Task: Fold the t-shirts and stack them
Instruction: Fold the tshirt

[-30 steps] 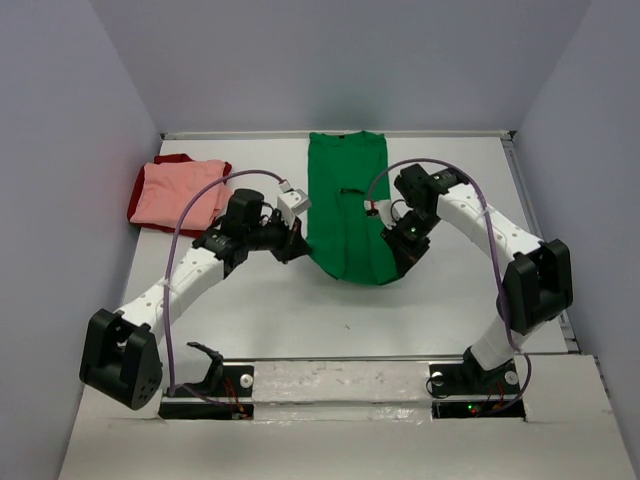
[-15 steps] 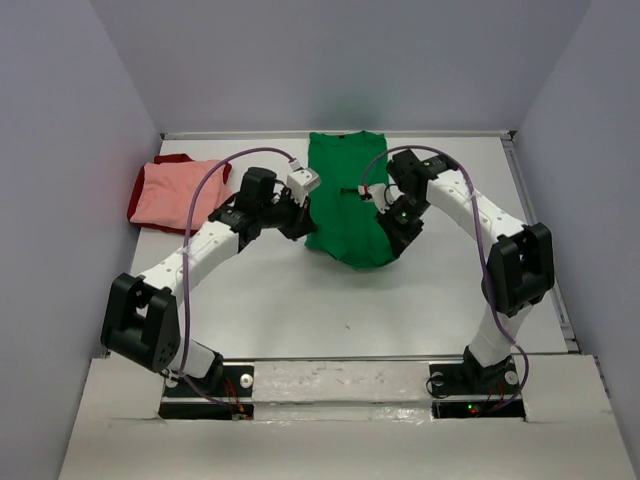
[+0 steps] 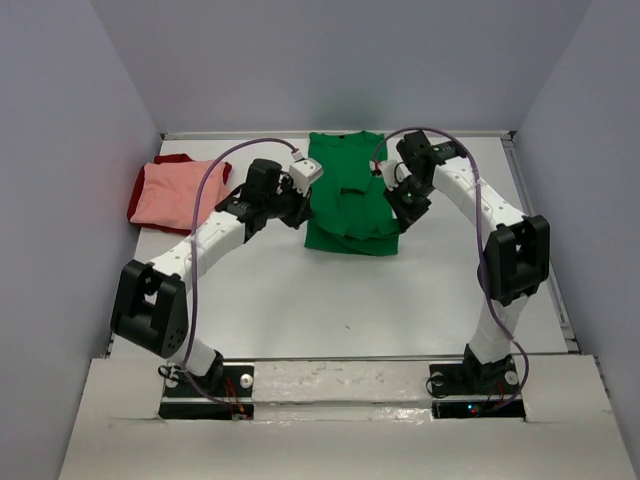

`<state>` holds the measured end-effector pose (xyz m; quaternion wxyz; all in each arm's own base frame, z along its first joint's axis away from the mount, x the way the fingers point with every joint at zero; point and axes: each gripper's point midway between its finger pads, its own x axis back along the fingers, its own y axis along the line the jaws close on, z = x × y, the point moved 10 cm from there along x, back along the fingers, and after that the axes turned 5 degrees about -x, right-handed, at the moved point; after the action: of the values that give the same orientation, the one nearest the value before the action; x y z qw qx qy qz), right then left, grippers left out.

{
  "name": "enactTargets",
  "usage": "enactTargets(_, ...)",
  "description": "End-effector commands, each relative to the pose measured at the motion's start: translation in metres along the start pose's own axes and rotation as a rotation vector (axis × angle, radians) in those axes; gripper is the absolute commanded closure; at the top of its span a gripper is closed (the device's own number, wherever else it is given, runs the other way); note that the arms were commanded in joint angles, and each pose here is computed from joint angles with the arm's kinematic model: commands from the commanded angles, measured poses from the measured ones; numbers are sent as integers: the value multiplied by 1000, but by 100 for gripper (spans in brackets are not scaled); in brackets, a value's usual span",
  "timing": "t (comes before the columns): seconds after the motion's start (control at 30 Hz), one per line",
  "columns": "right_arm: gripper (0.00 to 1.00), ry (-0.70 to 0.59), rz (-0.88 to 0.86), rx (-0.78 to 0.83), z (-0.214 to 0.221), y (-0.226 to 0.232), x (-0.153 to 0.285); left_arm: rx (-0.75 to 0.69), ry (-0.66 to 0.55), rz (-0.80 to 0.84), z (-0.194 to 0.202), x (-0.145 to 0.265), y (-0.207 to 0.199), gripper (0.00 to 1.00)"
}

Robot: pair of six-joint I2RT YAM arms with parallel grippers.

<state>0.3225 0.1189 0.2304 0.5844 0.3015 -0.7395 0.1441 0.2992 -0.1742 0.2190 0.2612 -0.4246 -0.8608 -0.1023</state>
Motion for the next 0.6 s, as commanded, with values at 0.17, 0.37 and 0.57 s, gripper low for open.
enactTargets(0.17,100,-62,26,17,-44,-21,-14,-54,-63,-52,-27,-21,19,100)
enactTargets(0.37,100,-90,58,29,-70,-36,-19,-42,-46,-50,-27,-36,26,100)
enactTargets(0.57,100,-98,94,24,-80,-54,-25,-35,-5,-114,-29,-41,36,100)
